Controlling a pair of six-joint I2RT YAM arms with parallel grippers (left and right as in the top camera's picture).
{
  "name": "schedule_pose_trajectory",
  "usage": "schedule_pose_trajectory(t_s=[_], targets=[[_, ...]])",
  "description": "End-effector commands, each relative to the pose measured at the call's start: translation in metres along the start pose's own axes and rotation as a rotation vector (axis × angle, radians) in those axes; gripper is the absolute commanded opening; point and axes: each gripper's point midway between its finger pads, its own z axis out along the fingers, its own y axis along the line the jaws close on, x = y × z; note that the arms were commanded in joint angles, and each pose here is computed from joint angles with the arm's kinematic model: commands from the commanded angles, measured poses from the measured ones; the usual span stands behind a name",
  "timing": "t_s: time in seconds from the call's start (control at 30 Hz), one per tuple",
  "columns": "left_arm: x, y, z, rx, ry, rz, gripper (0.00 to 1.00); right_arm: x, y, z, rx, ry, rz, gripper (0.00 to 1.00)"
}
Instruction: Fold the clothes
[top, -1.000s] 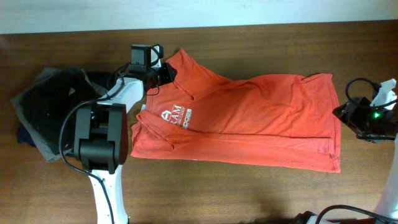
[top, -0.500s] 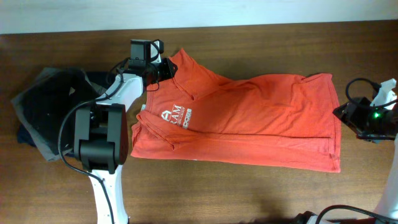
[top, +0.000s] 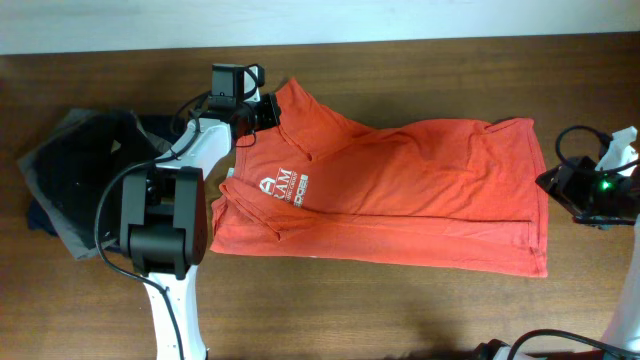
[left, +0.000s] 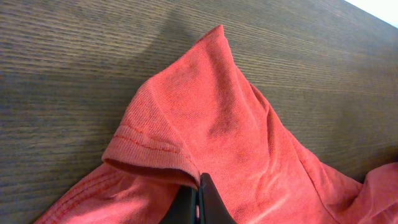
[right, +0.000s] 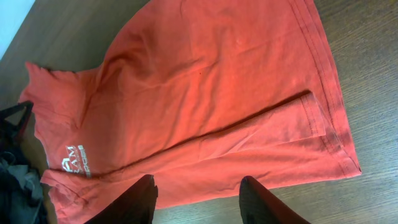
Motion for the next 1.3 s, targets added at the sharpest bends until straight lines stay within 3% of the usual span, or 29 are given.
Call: schedule_pose_trajectory(t_s=[0.0, 0.33, 0.5, 0.8, 0.97, 1.27], targets=[[-0.005, 0.0, -0.001, 0.001, -0.006, 0.012, 0.0, -0.003, 0.002, -0.002, 0.01, -0.017, -0.026, 0.47], [-0.044, -0.029, -0.072, 0.127, 0.032, -0.046, 0.0, -0.037, 0.001, 0.005, 0.0, -0.118, -0.069, 0.43], [-0.034, -0.041, -0.098, 0.115, 0.086, -0.072, 0.0, -0.042, -0.007, 0.023, 0.004, -0.079, -0.051, 0.42], [-0.02, -0.055, -0.125, 0.121, 0.151, -0.104, 0.0, -0.057, -0.023, 0.061, 0.007, -0.038, -0.032, 0.41], [-0.028, -0.064, -0.138, 0.131, 0.121, -0.087, 0.0, -0.081, -0.027, 0.077, -0.002, -0.099, -0.061, 0.5], [-0.034, -0.068, -0.141, 0.132, 0.093, -0.067, 0.0, -0.132, -0.045, 0.137, -0.033, -0.202, -0.03, 0.49]])
